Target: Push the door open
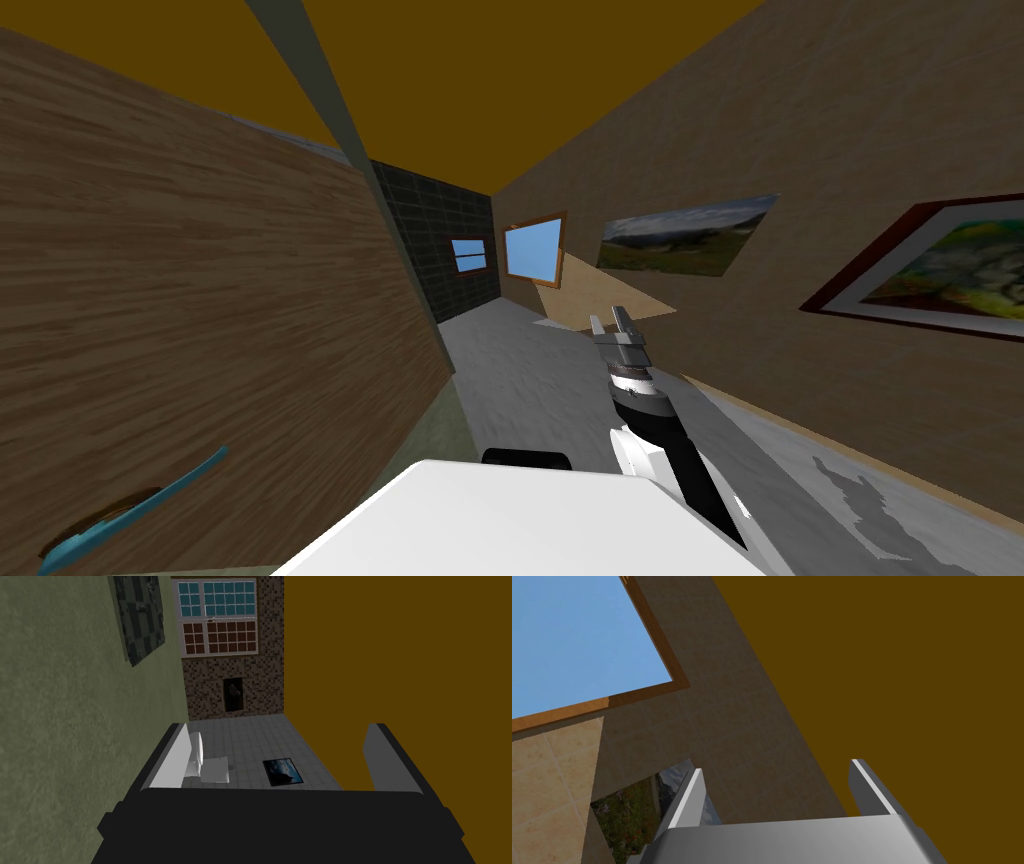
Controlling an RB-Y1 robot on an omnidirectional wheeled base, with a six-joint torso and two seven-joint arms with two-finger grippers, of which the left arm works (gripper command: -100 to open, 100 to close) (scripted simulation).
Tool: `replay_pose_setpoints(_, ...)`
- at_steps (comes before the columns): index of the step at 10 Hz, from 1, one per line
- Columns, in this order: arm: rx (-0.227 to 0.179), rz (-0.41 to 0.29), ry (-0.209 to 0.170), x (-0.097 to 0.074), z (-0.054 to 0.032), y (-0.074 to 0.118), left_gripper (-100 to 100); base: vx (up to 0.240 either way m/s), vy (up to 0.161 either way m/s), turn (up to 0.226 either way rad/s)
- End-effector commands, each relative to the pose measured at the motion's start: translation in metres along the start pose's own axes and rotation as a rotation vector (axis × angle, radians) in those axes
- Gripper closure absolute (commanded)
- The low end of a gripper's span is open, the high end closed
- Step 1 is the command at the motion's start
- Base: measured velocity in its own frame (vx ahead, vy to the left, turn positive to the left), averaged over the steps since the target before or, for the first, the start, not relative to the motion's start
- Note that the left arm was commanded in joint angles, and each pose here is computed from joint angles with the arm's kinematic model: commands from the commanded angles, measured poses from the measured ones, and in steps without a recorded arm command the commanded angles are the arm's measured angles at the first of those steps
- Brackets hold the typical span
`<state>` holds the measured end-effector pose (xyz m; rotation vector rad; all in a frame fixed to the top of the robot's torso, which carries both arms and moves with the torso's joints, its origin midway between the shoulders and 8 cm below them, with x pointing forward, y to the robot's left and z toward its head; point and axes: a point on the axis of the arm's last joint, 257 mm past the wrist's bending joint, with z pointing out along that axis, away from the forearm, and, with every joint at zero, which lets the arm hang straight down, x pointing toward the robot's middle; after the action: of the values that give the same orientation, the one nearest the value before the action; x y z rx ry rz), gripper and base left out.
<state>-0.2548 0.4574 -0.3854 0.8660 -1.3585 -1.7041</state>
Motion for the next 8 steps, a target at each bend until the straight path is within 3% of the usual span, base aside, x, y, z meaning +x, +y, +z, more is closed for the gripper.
replay_pose_setpoints(1,-0.001,0.010,0.024,-0.007,0.0017,0.003,-100,-0.005,0.041,0.096)
replay_pose_setpoints(4,0.007,0.024,0.088,-0.019,0.0039,0.006,-100,-0.001,0.047,0.128)
replay_pose_setpoints(8,0.038,0.044,0.202,-0.026,0.0038,0.008,-100,-0.002,0.058,0.145)
